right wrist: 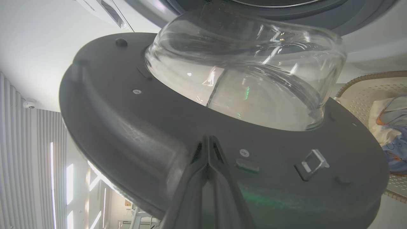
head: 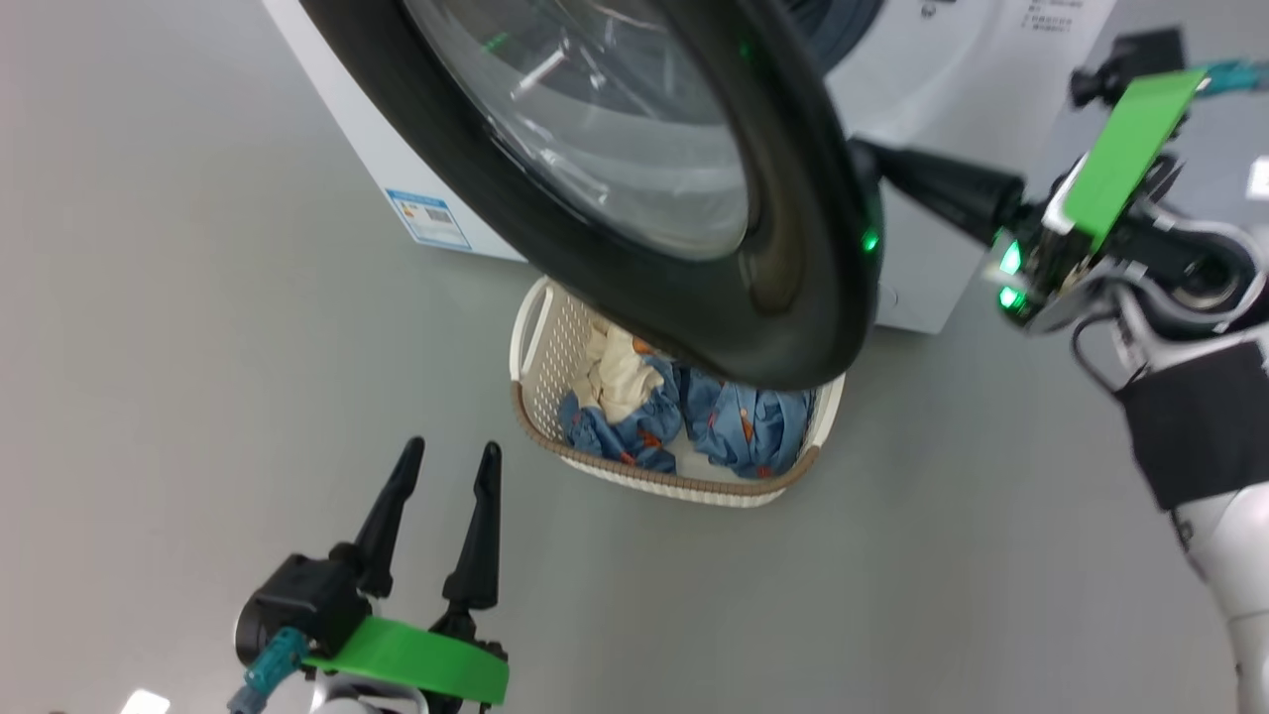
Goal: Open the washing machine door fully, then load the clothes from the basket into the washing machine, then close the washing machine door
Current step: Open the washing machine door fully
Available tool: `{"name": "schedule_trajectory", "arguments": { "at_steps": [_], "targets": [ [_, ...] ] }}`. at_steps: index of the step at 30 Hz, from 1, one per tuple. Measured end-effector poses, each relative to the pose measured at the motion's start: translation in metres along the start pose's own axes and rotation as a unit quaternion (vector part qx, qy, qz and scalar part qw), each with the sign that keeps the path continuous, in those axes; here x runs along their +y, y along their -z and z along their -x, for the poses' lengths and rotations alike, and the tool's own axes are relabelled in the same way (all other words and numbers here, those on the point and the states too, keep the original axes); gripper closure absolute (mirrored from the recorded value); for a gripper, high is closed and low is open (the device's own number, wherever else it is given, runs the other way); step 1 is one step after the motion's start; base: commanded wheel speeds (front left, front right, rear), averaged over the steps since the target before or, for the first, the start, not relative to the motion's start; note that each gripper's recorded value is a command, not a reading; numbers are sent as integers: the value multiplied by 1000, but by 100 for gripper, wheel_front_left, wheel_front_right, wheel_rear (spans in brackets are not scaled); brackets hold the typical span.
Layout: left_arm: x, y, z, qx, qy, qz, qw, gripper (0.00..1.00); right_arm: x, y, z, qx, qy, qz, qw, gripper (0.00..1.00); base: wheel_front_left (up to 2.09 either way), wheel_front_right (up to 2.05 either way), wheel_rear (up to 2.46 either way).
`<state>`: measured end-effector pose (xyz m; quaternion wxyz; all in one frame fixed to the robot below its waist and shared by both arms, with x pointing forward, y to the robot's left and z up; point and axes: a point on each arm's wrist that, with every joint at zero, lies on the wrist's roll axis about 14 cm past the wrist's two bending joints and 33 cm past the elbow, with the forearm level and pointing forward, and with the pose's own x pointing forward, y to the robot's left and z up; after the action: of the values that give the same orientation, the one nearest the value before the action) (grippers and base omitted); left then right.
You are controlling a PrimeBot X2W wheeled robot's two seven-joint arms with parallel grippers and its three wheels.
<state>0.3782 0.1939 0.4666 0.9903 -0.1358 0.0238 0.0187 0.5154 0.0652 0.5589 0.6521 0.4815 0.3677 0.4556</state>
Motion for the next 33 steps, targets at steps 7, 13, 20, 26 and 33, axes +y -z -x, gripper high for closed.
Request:
{"name": "schedule_trajectory", "arguments": {
  "at_steps": [7, 13, 20, 26, 33],
  "targets": [
    [4, -3, 20, -5, -8, -5, 1000, 0, 11, 38, -2, 34, -10, -8, 999, 100, 0, 0, 0],
    [10, -11, 30, -17, -17, -4, 1000, 0, 22, 68, -13, 72, -25, -11, 997, 100, 0, 0, 0],
    [16, -18, 41, -28, -27, -4, 999, 0, 36, 105, -28, 122, -47, -17, 991, 100, 0, 0, 0],
    [23, -19, 51, -32, -42, -4, 999, 0, 49, 127, -37, 152, -61, -12, 986, 100, 0, 0, 0],
    [27, -22, 54, -36, -48, -5, 998, 0, 50, 137, -39, 160, -65, -16, 985, 100, 0, 0, 0]
  ]
}}
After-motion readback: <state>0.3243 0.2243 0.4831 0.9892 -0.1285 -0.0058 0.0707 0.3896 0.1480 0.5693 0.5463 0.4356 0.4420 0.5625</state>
